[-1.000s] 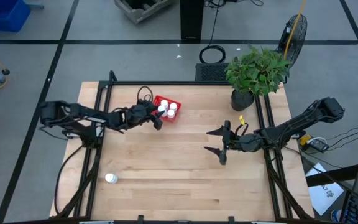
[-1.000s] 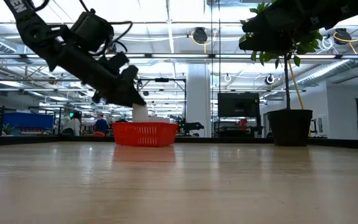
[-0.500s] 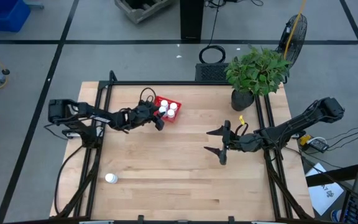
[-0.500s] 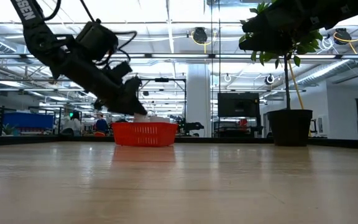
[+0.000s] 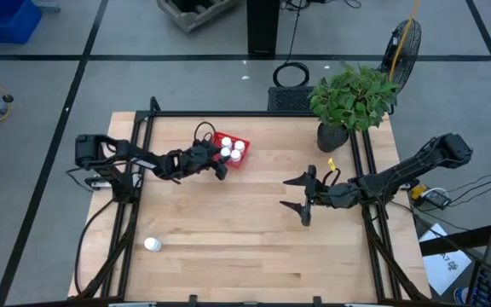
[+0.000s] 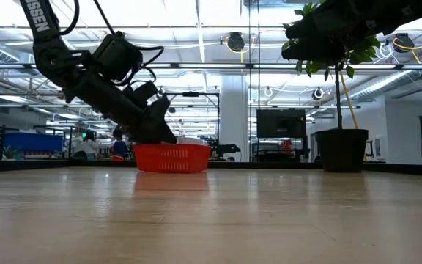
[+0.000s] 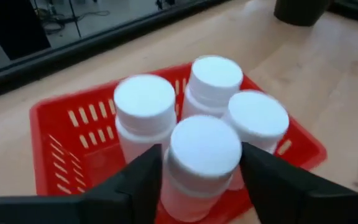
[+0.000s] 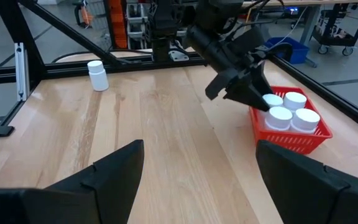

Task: Pick and place pill bottles into a basket
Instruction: Put the white pill bottle into the orange basket

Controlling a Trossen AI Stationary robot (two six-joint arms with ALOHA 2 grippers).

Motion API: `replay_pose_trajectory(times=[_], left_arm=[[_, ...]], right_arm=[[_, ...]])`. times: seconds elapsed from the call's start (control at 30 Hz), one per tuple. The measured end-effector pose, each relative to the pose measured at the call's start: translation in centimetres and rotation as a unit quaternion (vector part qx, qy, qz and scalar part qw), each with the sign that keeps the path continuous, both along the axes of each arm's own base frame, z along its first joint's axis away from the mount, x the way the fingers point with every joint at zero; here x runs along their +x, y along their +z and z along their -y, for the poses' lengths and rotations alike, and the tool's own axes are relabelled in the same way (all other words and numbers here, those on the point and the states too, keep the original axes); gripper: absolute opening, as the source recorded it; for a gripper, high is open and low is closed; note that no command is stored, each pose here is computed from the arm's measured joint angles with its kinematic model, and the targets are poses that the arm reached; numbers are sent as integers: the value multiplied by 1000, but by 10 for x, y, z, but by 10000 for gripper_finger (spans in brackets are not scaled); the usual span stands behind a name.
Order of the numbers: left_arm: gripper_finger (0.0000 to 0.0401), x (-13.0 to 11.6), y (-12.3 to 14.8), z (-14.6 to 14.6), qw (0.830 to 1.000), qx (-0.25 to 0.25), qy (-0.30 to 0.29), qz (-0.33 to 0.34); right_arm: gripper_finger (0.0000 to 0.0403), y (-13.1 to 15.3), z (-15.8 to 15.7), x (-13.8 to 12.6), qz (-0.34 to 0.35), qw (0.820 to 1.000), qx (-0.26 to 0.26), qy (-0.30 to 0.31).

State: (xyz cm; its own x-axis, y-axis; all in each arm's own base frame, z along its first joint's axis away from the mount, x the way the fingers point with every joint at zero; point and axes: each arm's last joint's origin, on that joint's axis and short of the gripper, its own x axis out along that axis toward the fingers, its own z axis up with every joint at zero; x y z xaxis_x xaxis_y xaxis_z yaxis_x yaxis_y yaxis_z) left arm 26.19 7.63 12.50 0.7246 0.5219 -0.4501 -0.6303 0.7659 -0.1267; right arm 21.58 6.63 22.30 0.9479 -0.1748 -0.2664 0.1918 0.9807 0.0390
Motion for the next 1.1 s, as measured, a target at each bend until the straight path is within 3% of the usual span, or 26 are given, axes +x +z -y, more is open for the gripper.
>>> replay_pose_trajectory(times=[0.27, 0.4, 0.53, 0.7, 0.87, 0.97, 1.1], left_arm=[[318, -2, 13, 1, 1000, 10, -5, 15], [329, -10, 26, 6, 999, -14, -45, 7], [315, -26, 39, 18, 990, -74, -115, -19], [285, -45, 59, 47, 959, -111, -259, -41], [262, -66, 73, 76, 911, -137, -387, -50], [251, -79, 75, 93, 888, -175, -419, -76], [239, -97, 72, 113, 869, -239, -413, -133]], right_arm=[[304, -1, 0, 0, -4, 1000, -2, 0], [304, -1, 0, 0, -7, 1000, -3, 0], [304, -2, 0, -1, -12, 1000, -4, 0], [304, -5, 0, -1, -22, 1000, 5, -2], [304, -3, -1, -1, -12, 1000, 14, 10], [304, -2, -1, 0, -9, 1000, 15, 10], [304, -2, -1, 0, -8, 1000, 15, 10]])
